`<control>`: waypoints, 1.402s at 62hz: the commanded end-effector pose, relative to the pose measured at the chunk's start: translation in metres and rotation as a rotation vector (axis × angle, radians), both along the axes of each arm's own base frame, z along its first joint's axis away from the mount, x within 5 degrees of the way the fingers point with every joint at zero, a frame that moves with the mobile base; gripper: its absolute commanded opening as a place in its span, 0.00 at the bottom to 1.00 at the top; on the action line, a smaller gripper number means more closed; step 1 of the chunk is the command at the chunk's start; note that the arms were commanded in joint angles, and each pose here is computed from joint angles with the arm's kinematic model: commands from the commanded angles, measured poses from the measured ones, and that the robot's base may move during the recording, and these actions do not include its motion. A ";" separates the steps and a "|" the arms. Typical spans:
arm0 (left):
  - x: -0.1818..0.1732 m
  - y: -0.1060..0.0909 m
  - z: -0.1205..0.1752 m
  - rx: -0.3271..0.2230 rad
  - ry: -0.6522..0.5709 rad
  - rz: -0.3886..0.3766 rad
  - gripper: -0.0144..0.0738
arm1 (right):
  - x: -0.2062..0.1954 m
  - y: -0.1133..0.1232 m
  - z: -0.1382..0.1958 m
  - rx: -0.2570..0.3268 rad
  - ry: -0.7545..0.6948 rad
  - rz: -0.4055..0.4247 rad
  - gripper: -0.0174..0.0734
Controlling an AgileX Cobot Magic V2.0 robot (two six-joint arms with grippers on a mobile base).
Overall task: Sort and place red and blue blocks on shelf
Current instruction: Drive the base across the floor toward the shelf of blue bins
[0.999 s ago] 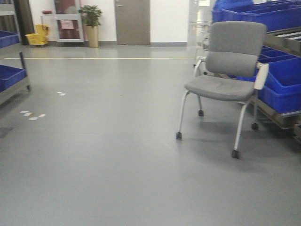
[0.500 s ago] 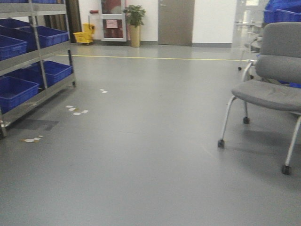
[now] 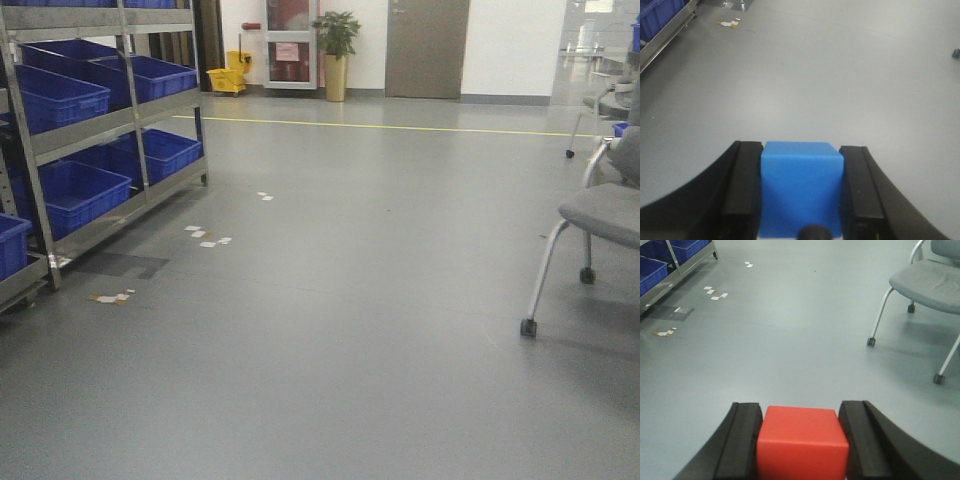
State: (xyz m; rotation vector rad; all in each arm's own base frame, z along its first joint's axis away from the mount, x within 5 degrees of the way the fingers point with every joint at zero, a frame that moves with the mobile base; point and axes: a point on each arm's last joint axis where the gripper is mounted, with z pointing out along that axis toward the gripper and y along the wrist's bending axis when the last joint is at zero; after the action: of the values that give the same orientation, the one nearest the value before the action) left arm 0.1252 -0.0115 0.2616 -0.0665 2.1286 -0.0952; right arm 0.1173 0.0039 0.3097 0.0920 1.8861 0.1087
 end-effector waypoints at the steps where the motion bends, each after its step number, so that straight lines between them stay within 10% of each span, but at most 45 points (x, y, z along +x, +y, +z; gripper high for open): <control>1: 0.006 -0.002 0.017 -0.015 -0.099 -0.015 0.30 | 0.002 -0.001 0.017 -0.016 -0.116 -0.003 0.25; 87: 0.006 -0.002 0.017 -0.015 -0.099 -0.015 0.30 | 0.002 -0.001 0.017 -0.016 -0.116 -0.003 0.25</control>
State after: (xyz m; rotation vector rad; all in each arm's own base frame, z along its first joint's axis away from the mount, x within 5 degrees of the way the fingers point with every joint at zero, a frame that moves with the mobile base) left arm 0.1253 -0.0115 0.2619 -0.0644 2.1280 -0.0941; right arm 0.1173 0.0039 0.3097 0.0920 1.8861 0.1087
